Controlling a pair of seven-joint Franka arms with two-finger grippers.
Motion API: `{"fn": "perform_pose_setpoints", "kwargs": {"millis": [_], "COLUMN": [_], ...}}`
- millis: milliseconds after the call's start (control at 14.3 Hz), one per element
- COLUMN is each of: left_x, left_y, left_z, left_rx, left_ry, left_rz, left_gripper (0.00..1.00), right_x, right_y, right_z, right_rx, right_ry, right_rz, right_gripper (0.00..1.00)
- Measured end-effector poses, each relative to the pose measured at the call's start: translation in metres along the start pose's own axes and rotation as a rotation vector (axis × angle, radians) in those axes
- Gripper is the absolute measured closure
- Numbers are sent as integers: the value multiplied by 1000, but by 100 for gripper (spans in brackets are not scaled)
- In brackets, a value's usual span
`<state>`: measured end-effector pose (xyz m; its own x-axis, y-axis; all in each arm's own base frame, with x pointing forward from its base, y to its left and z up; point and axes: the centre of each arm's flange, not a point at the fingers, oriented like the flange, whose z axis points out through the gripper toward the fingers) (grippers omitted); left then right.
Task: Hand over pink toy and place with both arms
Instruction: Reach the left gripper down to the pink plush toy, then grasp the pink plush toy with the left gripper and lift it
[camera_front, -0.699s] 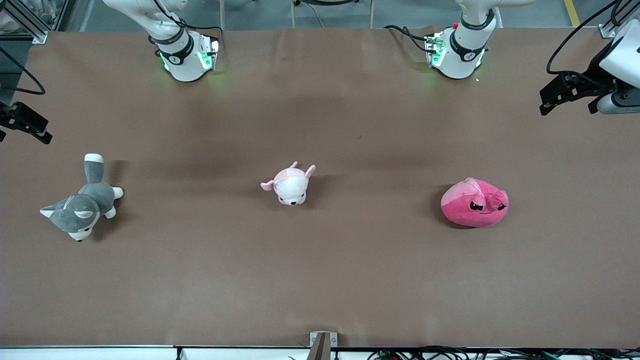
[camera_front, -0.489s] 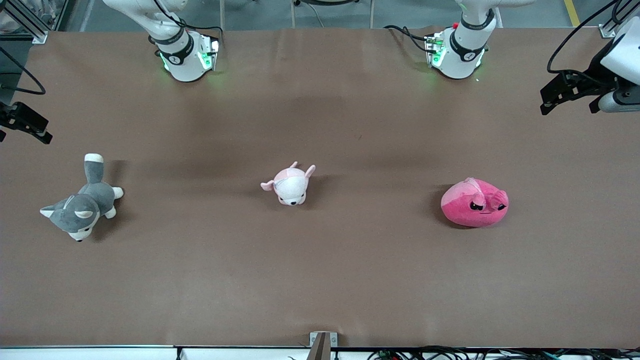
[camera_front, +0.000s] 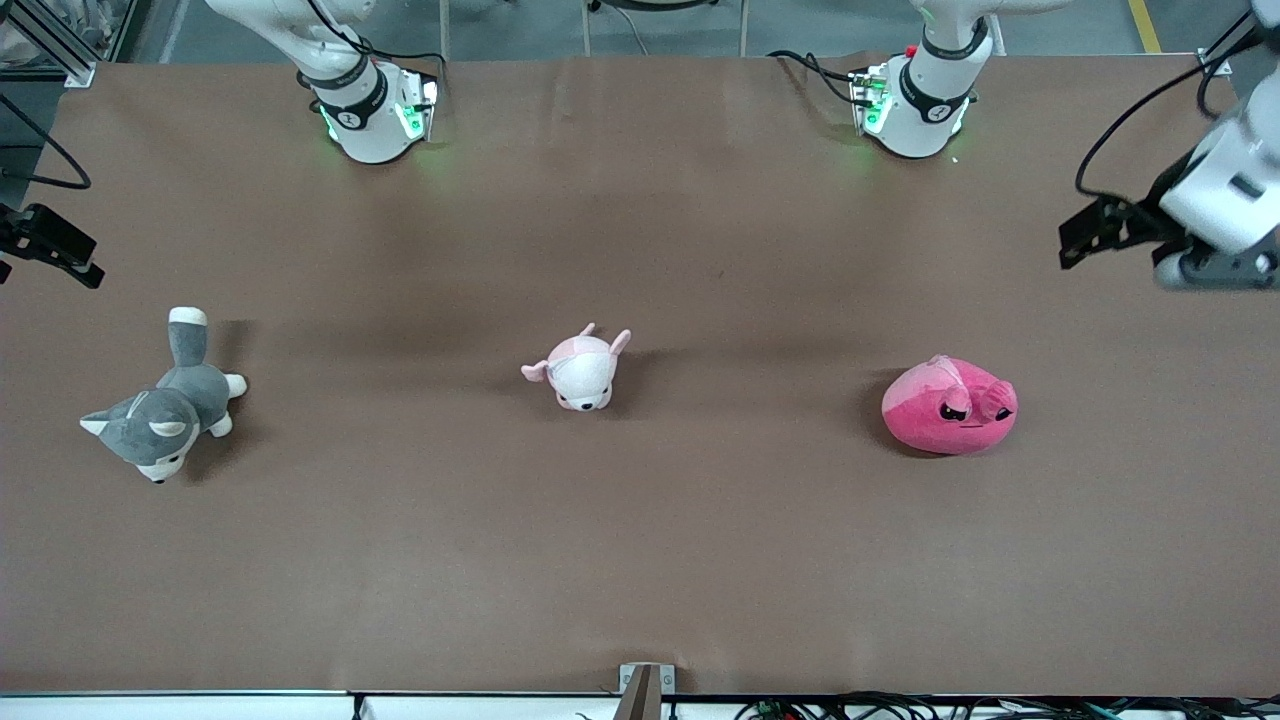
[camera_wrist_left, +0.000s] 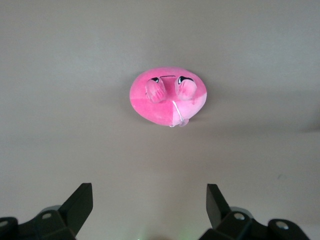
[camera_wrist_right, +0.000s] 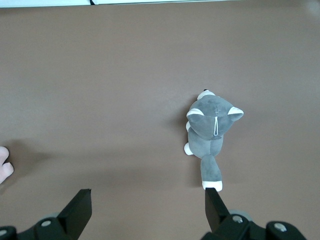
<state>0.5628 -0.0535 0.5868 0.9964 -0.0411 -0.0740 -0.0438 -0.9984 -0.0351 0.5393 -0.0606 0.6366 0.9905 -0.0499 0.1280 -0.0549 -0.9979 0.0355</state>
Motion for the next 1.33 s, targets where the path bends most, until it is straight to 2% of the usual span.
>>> {"fn": "perform_pose_setpoints", "kwargs": {"millis": [140,280,489,839,1048,1188,1258,1328], "left_x": [28,51,66,79,84,86,86,87], "left_y": [-5,-9,-11,-6,-3,0,0,-1], "left_z": [44,86,129,174,197,209,213,216], "left_rx": [-7,-14,-21,-24,-23,-23,-22,-22], "left_ry": [-2,29,27,-17,-48,-65,-71,-77], "left_rz": [-10,-19,-52,-115,-148,-156,-159,-160], "left_gripper": [0,0,2,20,26,26,31,41], "right_x": [1,1,1,3,4,4,5,6], "right_y": [4,7,5,2,2,1,-1,-2], "right_z": [-4,-7,-8,-5,-1,0,1,3], "right_rx": [-1,-2,-2,-1,-1,-1,0,0], "right_ry": [11,16,19,13,7,4,2,-2], "right_rz": [7,13,10,5,3,1,-1,-3], "right_gripper": [0,0,0,0,0,0,0,0]}}
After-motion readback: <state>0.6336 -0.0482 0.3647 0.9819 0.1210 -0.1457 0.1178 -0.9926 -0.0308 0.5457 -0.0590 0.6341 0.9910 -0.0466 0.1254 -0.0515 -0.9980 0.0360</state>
